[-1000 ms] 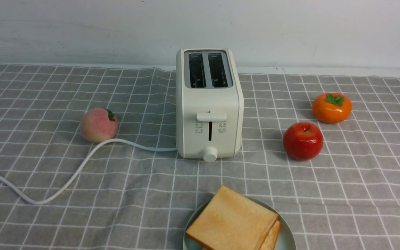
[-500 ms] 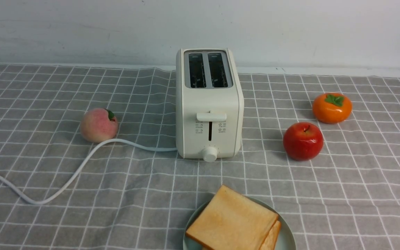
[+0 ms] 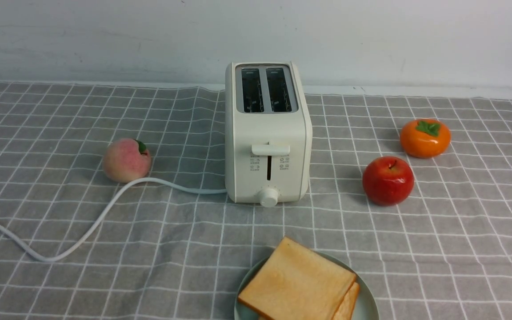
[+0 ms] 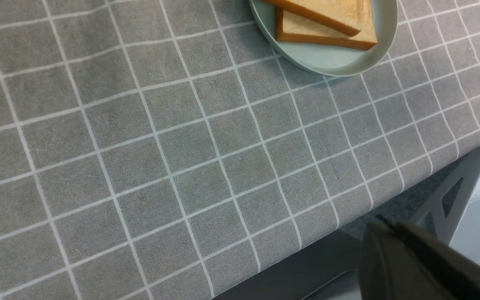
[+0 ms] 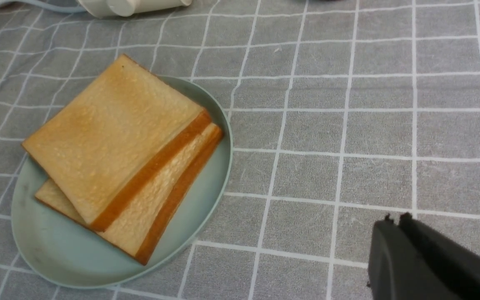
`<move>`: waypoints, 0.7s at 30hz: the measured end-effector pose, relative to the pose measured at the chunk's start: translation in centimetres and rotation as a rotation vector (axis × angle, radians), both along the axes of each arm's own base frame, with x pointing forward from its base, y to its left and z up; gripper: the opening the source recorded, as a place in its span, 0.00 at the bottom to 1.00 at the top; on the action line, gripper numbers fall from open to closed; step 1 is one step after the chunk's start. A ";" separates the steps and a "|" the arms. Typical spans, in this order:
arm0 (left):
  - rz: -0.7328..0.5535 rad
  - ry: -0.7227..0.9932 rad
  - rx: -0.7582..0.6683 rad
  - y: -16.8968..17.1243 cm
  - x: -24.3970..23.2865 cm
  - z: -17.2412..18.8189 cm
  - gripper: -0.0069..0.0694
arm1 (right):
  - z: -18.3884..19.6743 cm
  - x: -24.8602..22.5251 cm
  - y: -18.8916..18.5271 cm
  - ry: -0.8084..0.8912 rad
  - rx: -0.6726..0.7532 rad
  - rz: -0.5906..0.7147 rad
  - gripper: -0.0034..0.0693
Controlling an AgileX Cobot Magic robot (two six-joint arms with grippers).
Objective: Take toasted bread from bread machine on grey coffee table place on plate.
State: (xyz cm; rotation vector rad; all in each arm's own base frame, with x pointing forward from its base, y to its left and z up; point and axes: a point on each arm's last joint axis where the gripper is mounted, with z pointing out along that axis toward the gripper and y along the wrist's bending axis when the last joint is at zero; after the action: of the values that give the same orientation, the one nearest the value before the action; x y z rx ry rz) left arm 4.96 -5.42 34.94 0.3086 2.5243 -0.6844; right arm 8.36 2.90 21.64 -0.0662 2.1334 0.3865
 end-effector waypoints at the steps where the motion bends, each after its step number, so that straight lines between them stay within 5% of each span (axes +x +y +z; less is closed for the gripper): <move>1: 0.000 0.000 0.000 0.0 0.0 0.0 0.07 | 0.0 0.0 0.0 0.000 0.000 0.000 0.07; 15: 0.048 -0.074 0.103 1.1 0.3 -0.6 0.07 | 0.0 0.0 0.0 0.005 0.000 0.002 0.08; 21: 0.131 -0.321 0.087 3.0 -0.9 -1.3 0.07 | -0.2 -0.1 0.1 0.021 -0.002 0.008 0.08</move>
State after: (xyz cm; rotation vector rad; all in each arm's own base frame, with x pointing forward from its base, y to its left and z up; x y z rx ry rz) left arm 4.01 -2.40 33.69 0.2577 2.2471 -0.4362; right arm 8.24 2.95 21.48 -0.0723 2.1543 0.3919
